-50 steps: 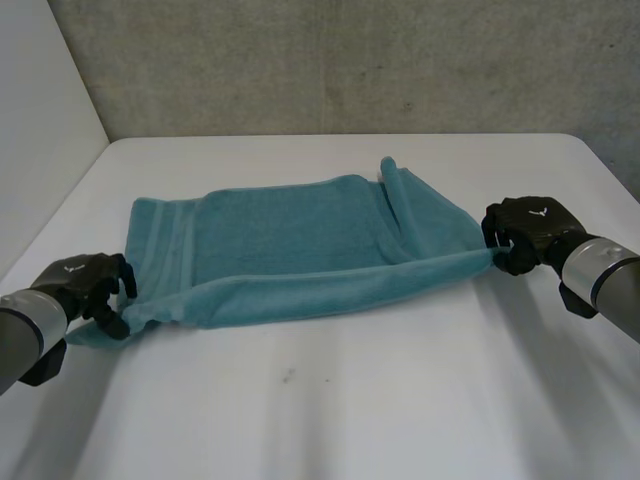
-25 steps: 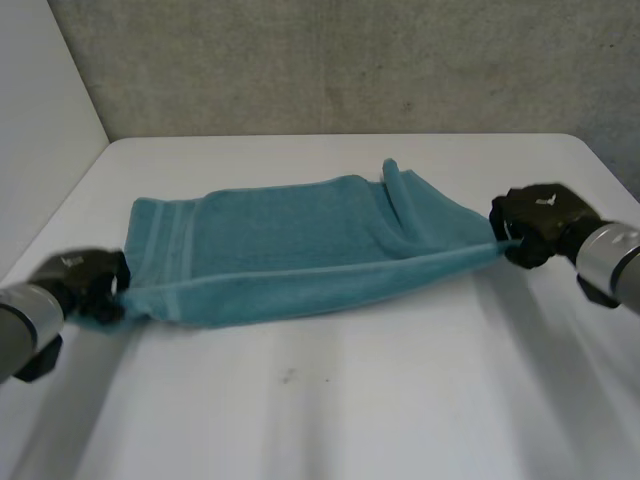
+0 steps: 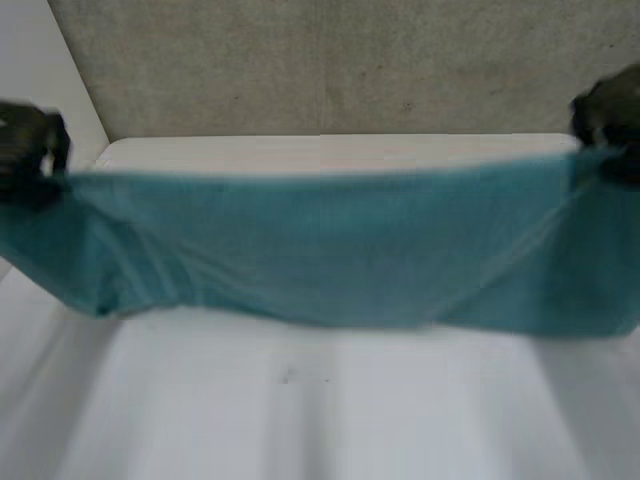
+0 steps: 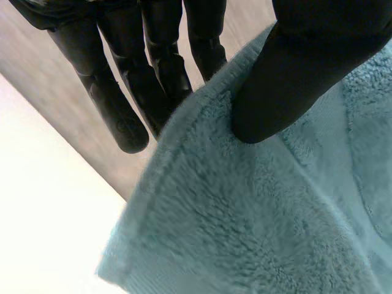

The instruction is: Fold the laundry

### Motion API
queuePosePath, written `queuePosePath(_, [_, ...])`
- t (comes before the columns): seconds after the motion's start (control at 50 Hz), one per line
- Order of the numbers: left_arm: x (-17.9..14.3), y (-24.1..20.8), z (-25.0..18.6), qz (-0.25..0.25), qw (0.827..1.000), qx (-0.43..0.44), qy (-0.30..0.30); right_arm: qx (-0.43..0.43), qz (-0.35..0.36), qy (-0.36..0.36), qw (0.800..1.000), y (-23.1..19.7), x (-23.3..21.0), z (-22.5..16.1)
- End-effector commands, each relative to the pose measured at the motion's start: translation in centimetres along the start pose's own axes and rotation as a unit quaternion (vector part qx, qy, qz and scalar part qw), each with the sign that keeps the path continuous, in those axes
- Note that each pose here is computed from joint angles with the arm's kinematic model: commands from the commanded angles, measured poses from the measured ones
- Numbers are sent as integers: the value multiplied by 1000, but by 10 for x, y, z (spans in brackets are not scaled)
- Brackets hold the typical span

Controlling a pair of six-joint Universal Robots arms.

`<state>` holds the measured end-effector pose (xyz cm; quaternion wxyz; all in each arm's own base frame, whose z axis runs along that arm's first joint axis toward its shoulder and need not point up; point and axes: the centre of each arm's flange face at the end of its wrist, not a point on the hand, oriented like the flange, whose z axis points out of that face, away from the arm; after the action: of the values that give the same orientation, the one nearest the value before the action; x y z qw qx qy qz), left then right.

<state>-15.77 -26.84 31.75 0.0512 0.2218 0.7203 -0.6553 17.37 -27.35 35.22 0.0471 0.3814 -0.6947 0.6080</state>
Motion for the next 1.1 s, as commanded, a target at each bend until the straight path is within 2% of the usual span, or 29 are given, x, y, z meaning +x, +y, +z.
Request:
queuePosePath(0.02, [44,62,54,23,992,-94,80,-101,-31,-62,992,48,-51,58])
queuePosePath(0.1, [62,76,77,32,990,-100,89,-111,-35,-52,992,66,-55,86])
queuePosePath(0.14, [64,78,89,37,992,-96,77,-93,-37,-29,995,74,-51,112])
queuePosePath(0.2, [62,71,114,47,996,-62,42,-72,-42,-5,996,71,-44,124])
queuePosePath(0.24, [50,36,136,58,998,28,-8,-12,-60,74,995,45,-17,142])
queuePosePath(0.26, [45,9,143,70,992,95,-35,32,-67,121,990,22,-1,144])
queuePosePath(0.28, [45,9,143,70,992,96,-35,32,-67,122,990,21,-1,144])
queuePosePath(0.3, [36,-21,147,78,980,170,-73,89,-74,167,979,-9,12,143])
queuePosePath(0.32, [36,-21,147,78,980,170,-73,90,-74,167,979,-10,12,143])
queuePosePath(0.36, [21,-84,134,87,937,307,-142,207,-76,240,945,-65,30,133])
queuePosePath(0.38, [21,-84,134,87,937,308,-142,208,-76,241,945,-65,30,133])
queuePosePath(0.4, [10,-109,124,85,912,361,-174,258,-75,270,925,-87,38,123])
queuePosePath(0.42, [10,-109,124,85,912,362,-174,300,-72,298,903,-106,46,108])
queuePosePath(0.44, [1,-127,116,81,890,402,-198,300,-72,299,903,-107,46,108])
queuePosePath(0.46, [1,-127,116,81,890,403,-199,326,-68,313,890,-117,50,94])
queuePosePath(0.48, [-3,-138,111,78,875,427,-212,333,-68,314,887,-119,49,85])
queuePosePath(0.52, [1,-138,109,75,878,425,-209,324,-68,307,892,-113,45,80])
queuePosePath(0.56, [7,-122,113,72,902,382,-190,311,-65,296,901,-104,39,80])
queuePosePath(0.58, [7,-122,113,72,902,381,-190,295,-65,283,911,-94,32,82])
queuePosePath(0.6, [11,-108,117,68,917,353,-173,294,-65,283,911,-94,31,82])
queuePosePath(0.62, [15,-91,121,59,932,323,-153,273,-64,264,923,-79,21,89])
queuePosePath(0.64, [15,-91,121,59,932,323,-153,250,-61,246,934,-63,12,94])
queuePosePath(0.66, [20,-74,124,47,945,296,-135,250,-61,246,934,-63,12,94])
queuePosePath(0.7, [25,-57,126,35,953,274,-123,204,-58,204,956,-29,-9,103])
queuePosePath(0.78, [41,-5,133,21,974,205,-92,171,-56,161,970,-2,-32,106])
queuePosePath(0.8, [41,-5,133,21,974,204,-92,159,-55,143,975,8,-41,107])
queuePosePath(0.9, [71,70,132,26,993,101,-49,97,-37,61,993,63,-82,126])
queuePosePath(0.98, [81,94,125,25,997,64,-31,37,-2,-5,999,113,-119,140])
queuePosePath(1.1, [91,119,108,29,999,19,-12,-7,19,-32,999,136,-131,139])
